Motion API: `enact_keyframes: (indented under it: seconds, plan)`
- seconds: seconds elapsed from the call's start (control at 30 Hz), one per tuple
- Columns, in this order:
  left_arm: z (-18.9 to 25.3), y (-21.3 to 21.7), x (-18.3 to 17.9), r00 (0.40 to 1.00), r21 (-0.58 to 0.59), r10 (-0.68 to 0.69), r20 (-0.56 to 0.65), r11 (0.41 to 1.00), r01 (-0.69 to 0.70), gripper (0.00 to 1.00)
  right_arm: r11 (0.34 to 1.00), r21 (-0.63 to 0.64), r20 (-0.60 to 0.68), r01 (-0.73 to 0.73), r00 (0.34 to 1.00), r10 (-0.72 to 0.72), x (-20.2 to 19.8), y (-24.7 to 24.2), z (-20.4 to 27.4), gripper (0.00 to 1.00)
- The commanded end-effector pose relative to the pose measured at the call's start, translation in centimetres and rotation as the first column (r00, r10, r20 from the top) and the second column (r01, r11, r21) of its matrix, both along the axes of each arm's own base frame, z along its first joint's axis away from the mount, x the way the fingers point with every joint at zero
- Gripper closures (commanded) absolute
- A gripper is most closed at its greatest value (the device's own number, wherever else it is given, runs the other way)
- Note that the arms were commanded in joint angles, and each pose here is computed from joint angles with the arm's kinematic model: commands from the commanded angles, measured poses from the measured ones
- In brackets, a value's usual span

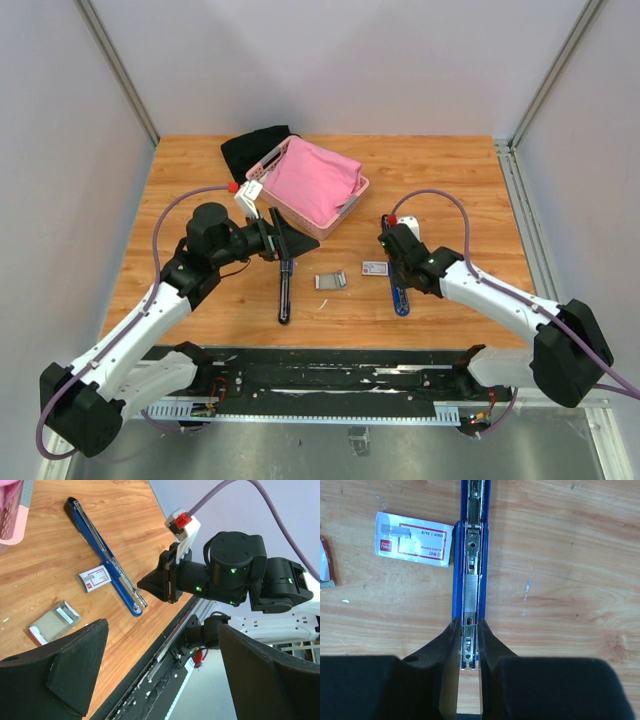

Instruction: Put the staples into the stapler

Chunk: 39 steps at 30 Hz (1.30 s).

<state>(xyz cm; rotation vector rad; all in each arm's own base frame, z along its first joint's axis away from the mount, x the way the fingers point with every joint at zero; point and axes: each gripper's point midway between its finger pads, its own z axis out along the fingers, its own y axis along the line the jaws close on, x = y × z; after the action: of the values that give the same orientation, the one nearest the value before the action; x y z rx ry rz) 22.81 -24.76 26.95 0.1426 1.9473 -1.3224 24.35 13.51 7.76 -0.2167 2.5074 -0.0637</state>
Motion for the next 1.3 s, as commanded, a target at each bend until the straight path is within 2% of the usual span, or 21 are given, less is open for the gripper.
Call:
enact_keyframes:
  seconds: [0.0,0.53,1.27]
  plan:
    - [0.1,-0.1,0.1,1.0,-0.01,-0.008,0.01,1.0,0.008,0.04,1.0,0.011,0.002,0.025,1.0,-0.025,-0.9,0.0,0.0,0.93]
    - [0.3,0.3,-0.4,1.0,-0.019,0.005,0.013,1.0,-0.004,0.04,0.998,-0.044,-0.005,0.044,0.999,-0.044,-1.2,-0.4,-1.1,0.94]
    - [0.2,0.4,-0.6,1.0,-0.021,0.002,0.01,1.0,-0.002,0.04,0.996,-0.04,-0.002,0.079,0.997,-0.079,-1.6,-0.8,-1.7,0.94]
